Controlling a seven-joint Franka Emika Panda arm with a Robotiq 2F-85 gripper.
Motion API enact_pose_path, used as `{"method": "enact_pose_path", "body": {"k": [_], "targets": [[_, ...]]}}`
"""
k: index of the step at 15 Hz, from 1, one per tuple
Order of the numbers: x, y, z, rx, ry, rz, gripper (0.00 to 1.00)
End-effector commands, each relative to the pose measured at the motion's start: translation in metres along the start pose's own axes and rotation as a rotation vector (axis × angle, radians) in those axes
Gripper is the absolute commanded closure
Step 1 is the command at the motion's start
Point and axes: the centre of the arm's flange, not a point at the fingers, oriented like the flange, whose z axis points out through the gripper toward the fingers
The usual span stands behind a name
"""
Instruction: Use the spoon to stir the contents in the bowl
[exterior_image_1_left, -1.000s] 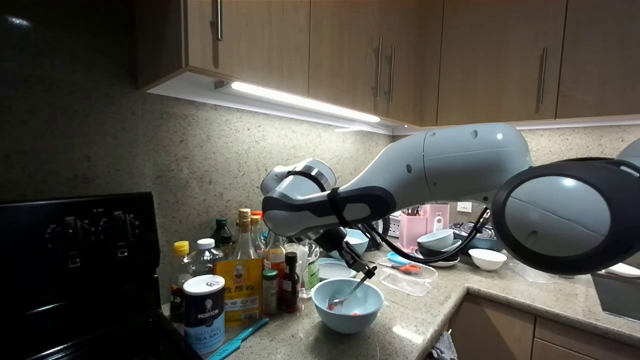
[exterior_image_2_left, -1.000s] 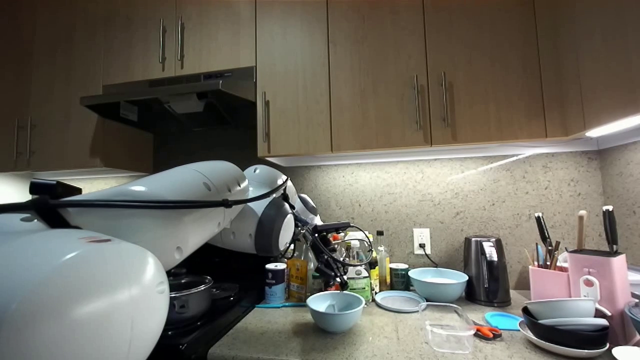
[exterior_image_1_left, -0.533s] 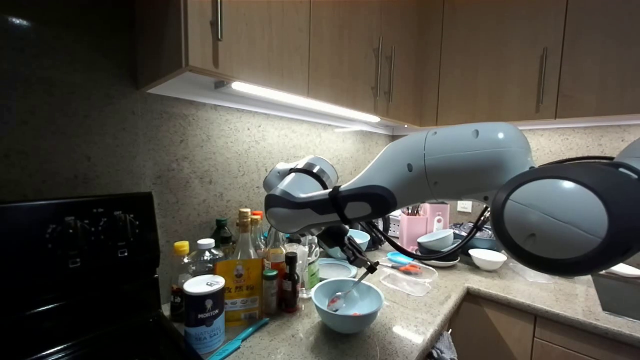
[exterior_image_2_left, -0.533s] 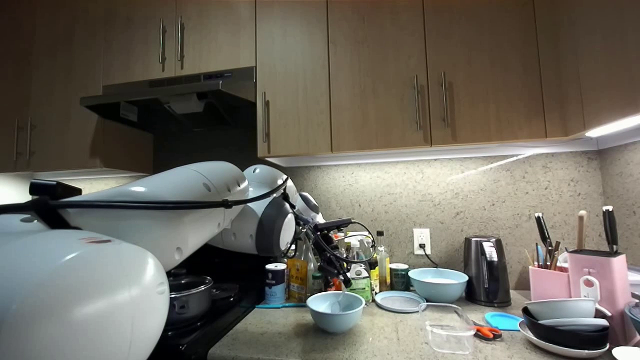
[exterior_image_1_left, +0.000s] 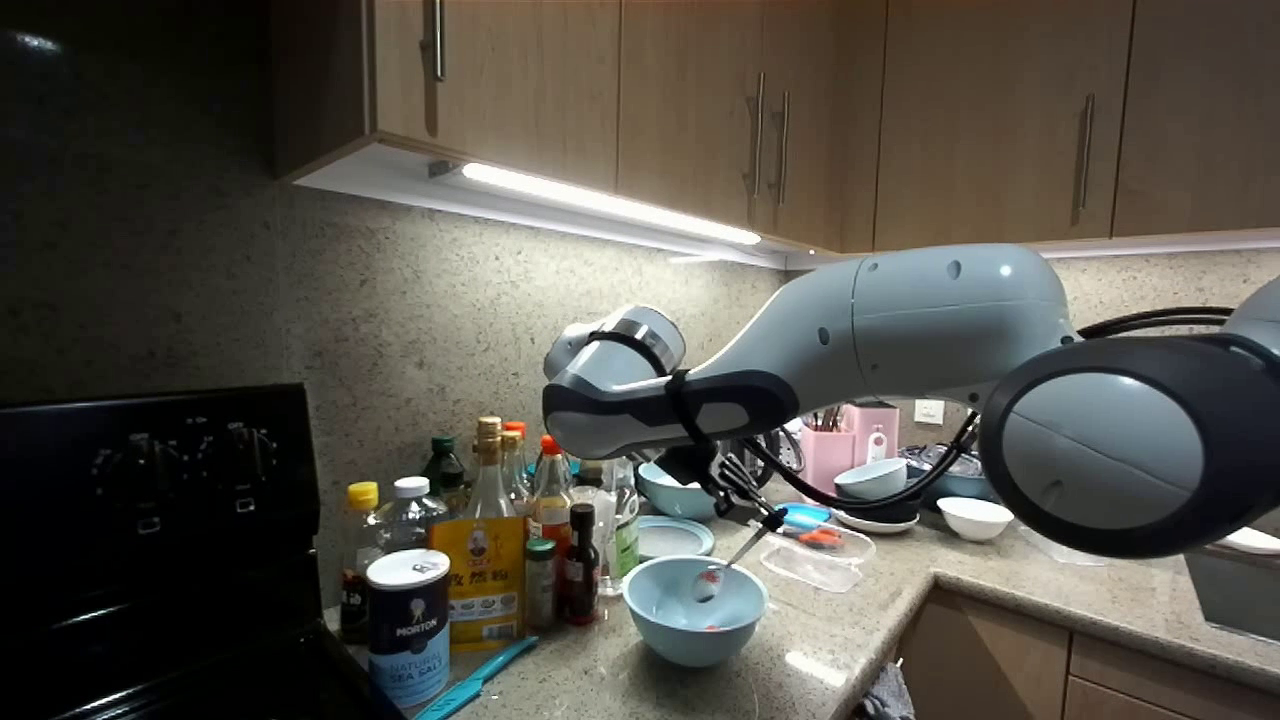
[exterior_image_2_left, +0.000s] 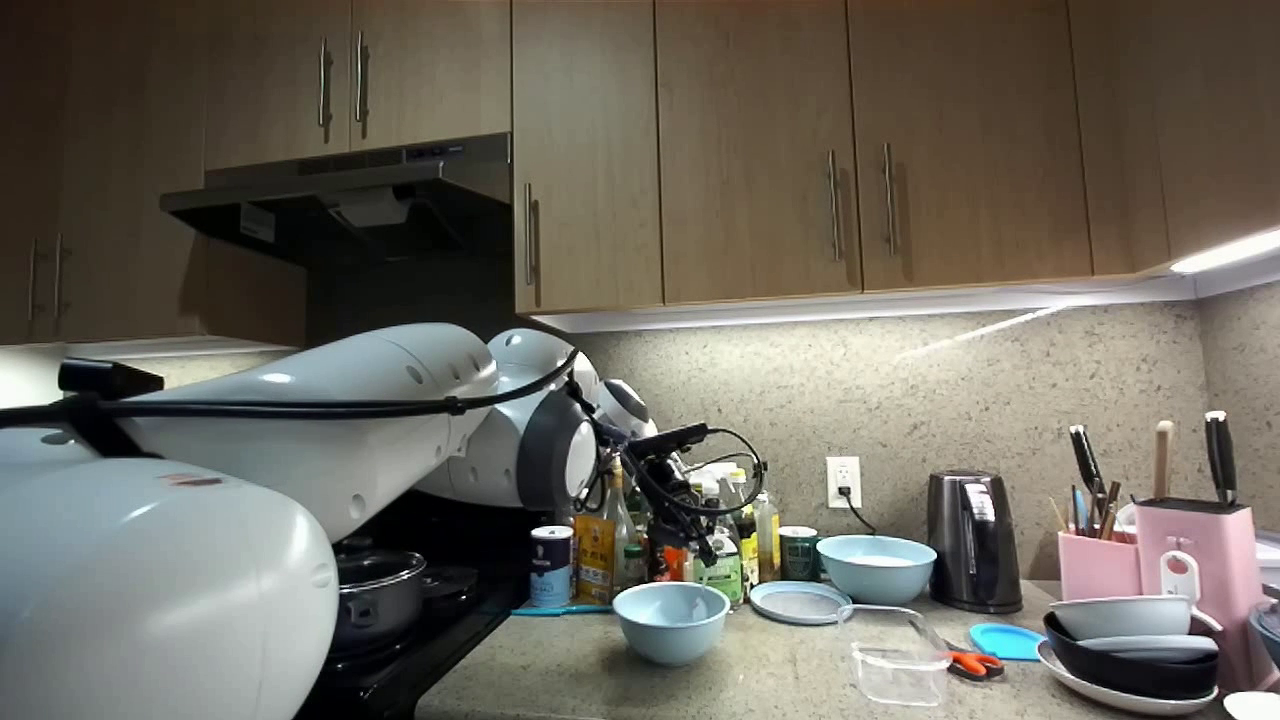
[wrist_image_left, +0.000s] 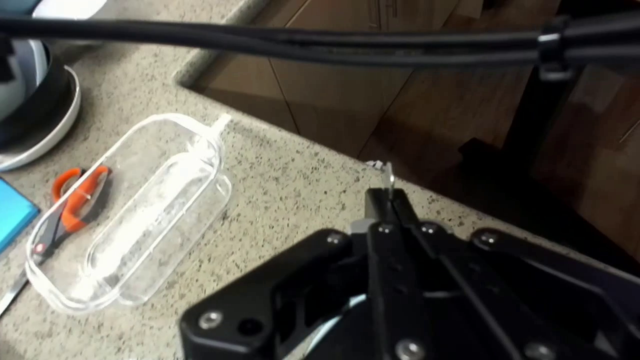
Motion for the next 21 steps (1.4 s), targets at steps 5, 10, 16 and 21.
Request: {"method": "enact_pose_path", "body": {"k": [5, 10, 16, 21], "targets": [[0.005, -0.035, 0.042, 0.107, -0.215, -0.013, 0.99], [0.024, -0.059, 0.036, 0.070, -0.253, -0.091, 0.99], [0.039, -0.074, 0.004, -0.032, -0.244, -0.141, 0.99], [0.045, -0.079, -0.023, -0.140, -0.198, -0.104, 0.99]]}}
